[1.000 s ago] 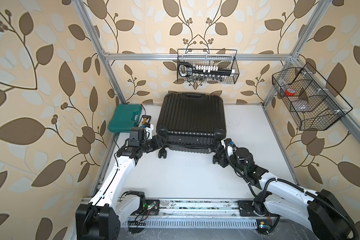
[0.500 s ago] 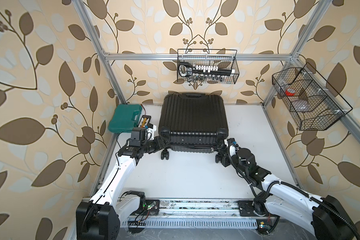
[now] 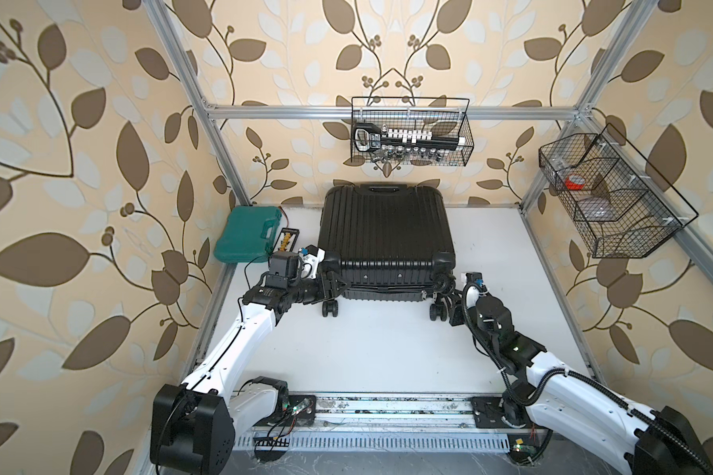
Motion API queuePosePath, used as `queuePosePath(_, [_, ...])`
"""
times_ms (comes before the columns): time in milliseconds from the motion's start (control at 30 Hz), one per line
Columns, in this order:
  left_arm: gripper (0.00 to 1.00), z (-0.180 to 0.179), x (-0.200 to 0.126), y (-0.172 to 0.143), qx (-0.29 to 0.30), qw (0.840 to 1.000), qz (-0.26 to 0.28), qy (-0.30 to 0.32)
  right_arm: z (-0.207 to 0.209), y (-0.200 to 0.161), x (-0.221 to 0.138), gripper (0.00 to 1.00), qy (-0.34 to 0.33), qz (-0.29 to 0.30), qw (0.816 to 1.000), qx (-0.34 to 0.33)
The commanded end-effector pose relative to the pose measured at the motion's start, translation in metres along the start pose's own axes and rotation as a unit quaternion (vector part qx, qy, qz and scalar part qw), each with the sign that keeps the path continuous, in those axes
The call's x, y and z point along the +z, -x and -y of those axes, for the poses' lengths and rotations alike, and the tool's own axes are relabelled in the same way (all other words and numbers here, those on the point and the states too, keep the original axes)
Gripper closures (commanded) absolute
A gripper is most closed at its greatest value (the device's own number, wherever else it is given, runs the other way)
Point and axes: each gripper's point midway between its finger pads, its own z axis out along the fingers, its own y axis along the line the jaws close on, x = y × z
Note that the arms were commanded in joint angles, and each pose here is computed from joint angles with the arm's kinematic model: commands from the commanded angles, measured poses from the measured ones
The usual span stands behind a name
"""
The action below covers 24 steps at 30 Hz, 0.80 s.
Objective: Close the suitcase zippers
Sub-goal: Zip the zipper on the suitcase, then reset both arms
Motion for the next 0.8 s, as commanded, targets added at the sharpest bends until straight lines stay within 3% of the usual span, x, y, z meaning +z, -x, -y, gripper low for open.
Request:
queuePosePath(0, [0.25, 0.011, -0.012, 0.015, 0.052, 0.998, 0.025, 0.013, 0.025, 0.003, -0.008, 0.61, -0.066, 0.016, 0.997, 0.043])
queuePosePath(333, [0.21, 0.005, -0.057, 0.053, 0.133, 0.974, 0.128, 0.133, 0.067, 0.016, -0.032, 0.47, -0.171, 0.071, 0.978, 0.099])
queuePosePath(367, [0.08, 0.005, -0.065, 0.060, 0.136, 0.968, 0.149, 0.148, 0.070, 0.019, -0.034, 0.46, -0.180, 0.077, 0.976, 0.097])
queuePosePath(400, [0.01, 0.002, -0.072, 0.065, 0.131, 0.963, 0.169, 0.166, 0.073, 0.021, -0.035, 0.45, -0.189, 0.081, 0.974, 0.096])
queuePosePath(600, [0.01, -0.028, -0.123, 0.099, 0.052, 0.907, 0.303, 0.289, 0.085, 0.036, -0.042, 0.41, -0.238, 0.106, 0.962, 0.078])
queuePosePath(767, [0.01, -0.066, -0.154, 0.105, -0.003, 0.841, 0.369, 0.395, 0.094, 0.046, -0.045, 0.38, -0.265, 0.129, 0.953, 0.063])
